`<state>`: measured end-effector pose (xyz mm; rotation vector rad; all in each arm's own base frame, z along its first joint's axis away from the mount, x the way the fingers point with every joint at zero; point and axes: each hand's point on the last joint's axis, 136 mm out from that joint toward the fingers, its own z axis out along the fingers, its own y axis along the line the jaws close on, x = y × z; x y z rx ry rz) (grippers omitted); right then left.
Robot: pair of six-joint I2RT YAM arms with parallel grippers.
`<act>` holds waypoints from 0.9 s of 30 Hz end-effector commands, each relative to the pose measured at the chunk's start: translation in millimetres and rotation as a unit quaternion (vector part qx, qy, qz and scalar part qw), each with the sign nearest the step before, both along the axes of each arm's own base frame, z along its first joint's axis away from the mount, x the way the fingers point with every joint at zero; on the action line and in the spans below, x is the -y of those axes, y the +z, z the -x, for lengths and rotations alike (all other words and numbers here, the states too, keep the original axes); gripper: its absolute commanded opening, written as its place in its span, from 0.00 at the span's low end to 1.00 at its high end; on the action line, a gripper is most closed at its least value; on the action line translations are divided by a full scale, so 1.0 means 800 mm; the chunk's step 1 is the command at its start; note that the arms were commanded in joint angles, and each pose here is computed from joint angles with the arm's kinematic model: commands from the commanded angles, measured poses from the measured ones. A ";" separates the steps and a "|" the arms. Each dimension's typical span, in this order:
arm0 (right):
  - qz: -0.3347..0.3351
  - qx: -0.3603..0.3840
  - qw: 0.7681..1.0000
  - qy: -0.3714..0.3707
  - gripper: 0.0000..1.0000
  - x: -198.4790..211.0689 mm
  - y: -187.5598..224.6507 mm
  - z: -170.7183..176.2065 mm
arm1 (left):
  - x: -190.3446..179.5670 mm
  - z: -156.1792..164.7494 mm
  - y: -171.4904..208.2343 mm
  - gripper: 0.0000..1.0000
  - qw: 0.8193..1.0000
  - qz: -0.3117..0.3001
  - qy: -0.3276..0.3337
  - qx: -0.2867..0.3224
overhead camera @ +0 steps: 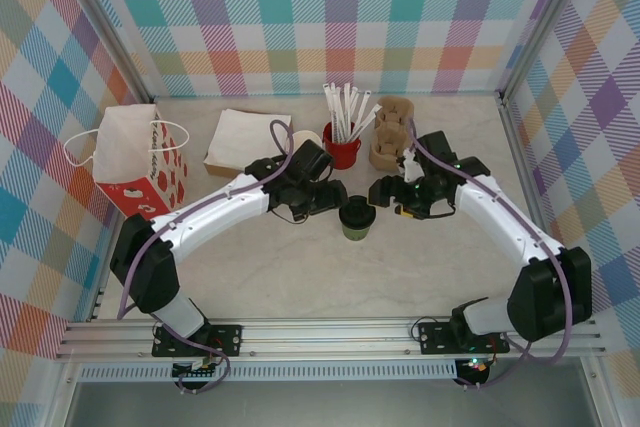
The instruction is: Pack the takeout coffee
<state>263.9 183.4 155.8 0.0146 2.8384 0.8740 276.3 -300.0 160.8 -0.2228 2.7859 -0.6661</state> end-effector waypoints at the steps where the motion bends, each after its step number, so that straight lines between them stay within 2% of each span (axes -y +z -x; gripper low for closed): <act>1: 0.008 -0.015 1.000 0.003 0.82 -0.007 -0.002 -0.001 | 0.011 -0.002 -0.001 0.76 0.999 0.033 -0.002 -0.011; 16: 0.038 -0.058 0.998 0.009 0.70 -0.011 -0.039 -0.002 | 0.015 0.004 -0.050 0.72 0.998 0.009 -0.006 -0.055; 22: 0.060 -0.076 0.995 0.010 0.59 -0.004 -0.053 0.004 | 0.008 0.009 -0.064 0.71 0.998 -0.008 -0.005 -0.066; 27: 0.073 -0.087 0.993 0.011 0.55 0.000 -0.064 0.009 | 0.000 0.012 -0.071 0.70 0.997 -0.023 -0.001 -0.069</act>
